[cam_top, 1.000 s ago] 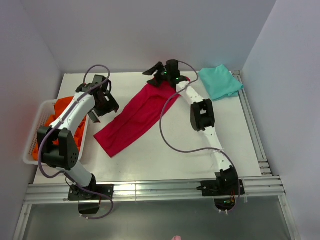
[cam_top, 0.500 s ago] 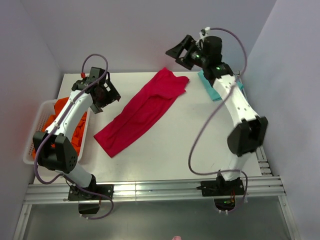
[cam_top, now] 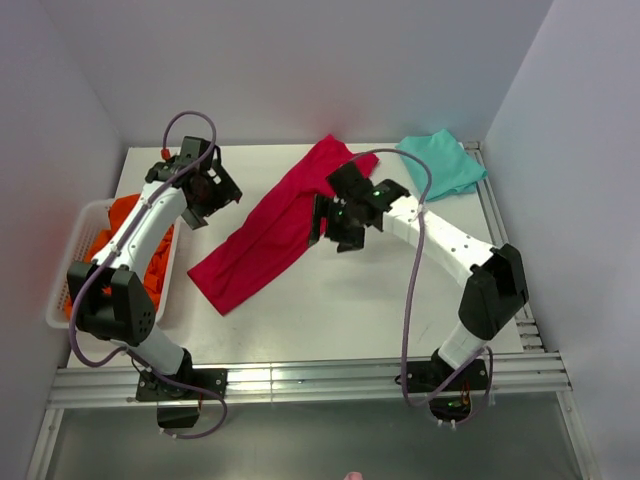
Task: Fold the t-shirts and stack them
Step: Fold the tshirt
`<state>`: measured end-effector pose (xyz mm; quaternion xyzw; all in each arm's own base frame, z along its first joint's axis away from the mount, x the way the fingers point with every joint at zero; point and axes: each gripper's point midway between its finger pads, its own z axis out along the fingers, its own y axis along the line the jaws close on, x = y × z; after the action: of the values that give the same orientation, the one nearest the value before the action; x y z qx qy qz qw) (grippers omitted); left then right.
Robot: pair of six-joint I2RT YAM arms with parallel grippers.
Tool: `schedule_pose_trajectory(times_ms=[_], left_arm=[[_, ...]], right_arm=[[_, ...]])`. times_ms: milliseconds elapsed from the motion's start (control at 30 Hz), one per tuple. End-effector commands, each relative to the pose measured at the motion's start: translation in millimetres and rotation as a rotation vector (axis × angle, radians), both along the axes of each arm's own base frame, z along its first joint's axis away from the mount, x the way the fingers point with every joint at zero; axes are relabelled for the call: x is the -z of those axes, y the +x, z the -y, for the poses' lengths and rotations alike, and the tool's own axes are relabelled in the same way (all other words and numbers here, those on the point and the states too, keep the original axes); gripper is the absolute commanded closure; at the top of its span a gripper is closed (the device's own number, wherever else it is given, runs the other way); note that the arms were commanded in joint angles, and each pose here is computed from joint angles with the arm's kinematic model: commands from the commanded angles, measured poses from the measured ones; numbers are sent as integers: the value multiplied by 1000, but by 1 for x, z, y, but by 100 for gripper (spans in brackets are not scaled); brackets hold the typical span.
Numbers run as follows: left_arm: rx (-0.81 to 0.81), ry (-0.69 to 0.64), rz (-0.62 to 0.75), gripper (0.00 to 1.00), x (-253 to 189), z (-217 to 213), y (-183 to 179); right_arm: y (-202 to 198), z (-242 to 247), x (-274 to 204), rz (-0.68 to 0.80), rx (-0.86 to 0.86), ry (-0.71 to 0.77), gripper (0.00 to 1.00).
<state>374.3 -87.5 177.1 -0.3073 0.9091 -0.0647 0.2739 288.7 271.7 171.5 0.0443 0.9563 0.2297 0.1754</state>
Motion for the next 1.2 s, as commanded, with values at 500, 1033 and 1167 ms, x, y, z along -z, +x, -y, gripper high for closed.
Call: schedule_pose_trajectory(times_ms=[500, 1033, 1167], left_arm=[[9, -39, 50, 0, -12, -3, -39], [27, -7, 50, 1, -14, -15, -71], [34, -12, 52, 0, -17, -14, -72]], right_arm=[[-74, -99, 79, -88, -291, -183, 17], [-24, -144, 134, -107, -285, -287, 18], [-19, -142, 154, -109, -279, -335, 18]])
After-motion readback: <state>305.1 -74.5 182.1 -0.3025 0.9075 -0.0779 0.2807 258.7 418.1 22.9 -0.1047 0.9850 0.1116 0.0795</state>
